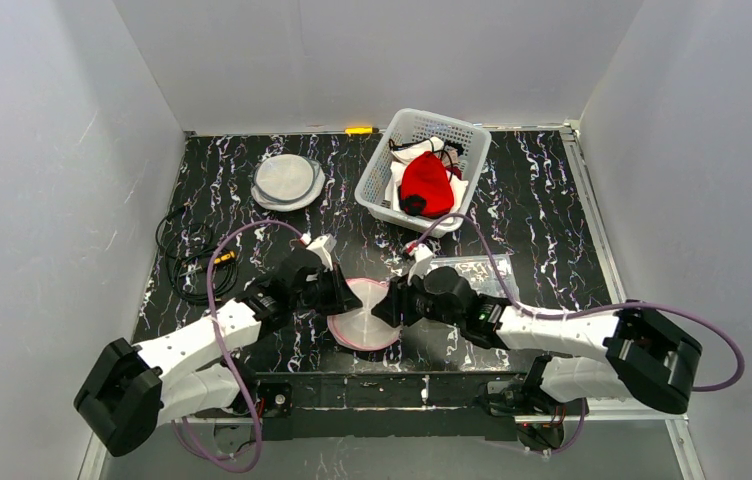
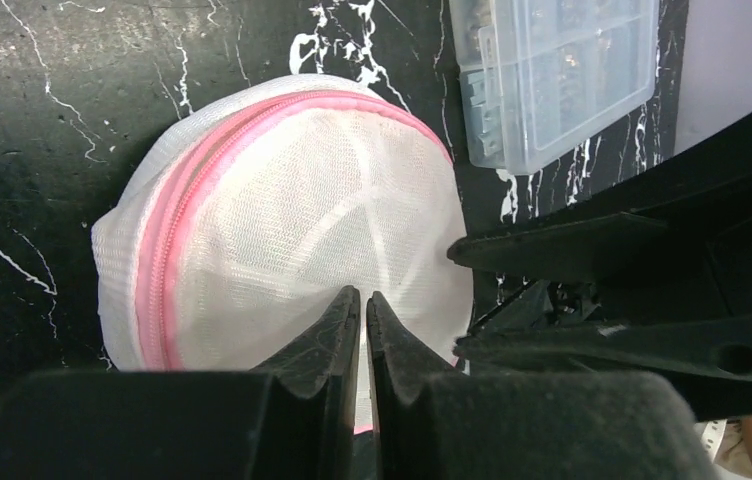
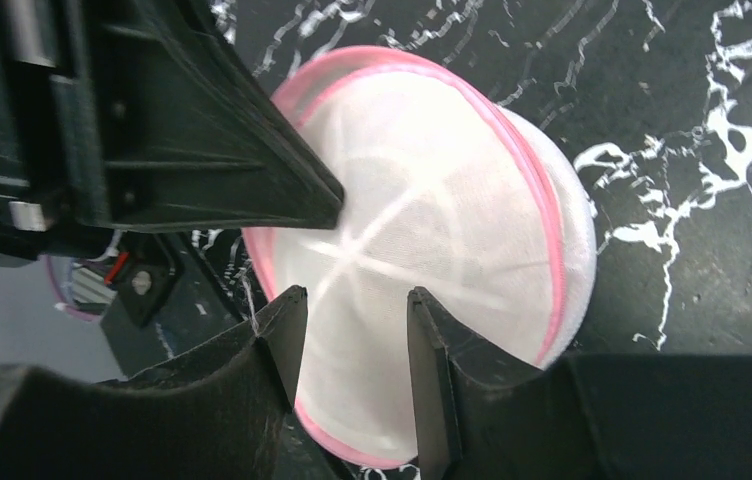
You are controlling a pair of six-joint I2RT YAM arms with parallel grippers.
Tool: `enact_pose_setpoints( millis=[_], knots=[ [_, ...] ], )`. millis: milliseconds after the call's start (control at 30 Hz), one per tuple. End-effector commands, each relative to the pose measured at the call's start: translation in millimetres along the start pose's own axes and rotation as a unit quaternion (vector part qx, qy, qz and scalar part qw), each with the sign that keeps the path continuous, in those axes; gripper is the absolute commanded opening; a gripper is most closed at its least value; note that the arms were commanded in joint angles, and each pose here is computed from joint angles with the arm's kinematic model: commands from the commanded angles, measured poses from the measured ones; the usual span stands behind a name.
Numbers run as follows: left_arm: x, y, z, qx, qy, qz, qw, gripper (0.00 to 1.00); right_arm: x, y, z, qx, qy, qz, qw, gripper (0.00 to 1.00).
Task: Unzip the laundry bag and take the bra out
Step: Adjust the laundry bag at the center of the board.
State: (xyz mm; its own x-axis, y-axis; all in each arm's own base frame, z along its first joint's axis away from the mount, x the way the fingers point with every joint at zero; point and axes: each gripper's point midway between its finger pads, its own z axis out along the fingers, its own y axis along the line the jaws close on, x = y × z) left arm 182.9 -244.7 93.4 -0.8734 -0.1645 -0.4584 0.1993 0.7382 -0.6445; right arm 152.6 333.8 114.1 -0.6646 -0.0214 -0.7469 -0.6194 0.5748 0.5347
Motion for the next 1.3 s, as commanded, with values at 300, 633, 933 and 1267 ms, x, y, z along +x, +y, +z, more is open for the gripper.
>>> enact_pose_setpoints(
  millis=[300, 633, 933, 1267],
  knots=[
    [6.5, 41.6, 18.8, -0.071, -0.011, 0.001, 0.997, 0.05, 21.7, -37.3, 19.0, 0.065, 0.003, 0.003, 0.998, 0.47],
    [18.8, 61.8, 26.6, -0.101, 0.004, -0.004, 0.995, 0.04, 40.7, -48.3, 23.9, 0.077, 0.029, 0.005, 0.997, 0.46],
    [28.3, 63.2, 27.5, -0.085, 0.01, -0.008, 0.996, 0.05, 56.4, -53.9, 19.4, 0.078, 0.046, 0.004, 0.996, 0.45],
    [20.9, 46.5, 16.3, -0.057, 0.0, -0.003, 0.998, 0.08, 54.3, -41.8, 14.8, 0.051, 0.063, -0.023, 0.996, 0.49]
  ],
)
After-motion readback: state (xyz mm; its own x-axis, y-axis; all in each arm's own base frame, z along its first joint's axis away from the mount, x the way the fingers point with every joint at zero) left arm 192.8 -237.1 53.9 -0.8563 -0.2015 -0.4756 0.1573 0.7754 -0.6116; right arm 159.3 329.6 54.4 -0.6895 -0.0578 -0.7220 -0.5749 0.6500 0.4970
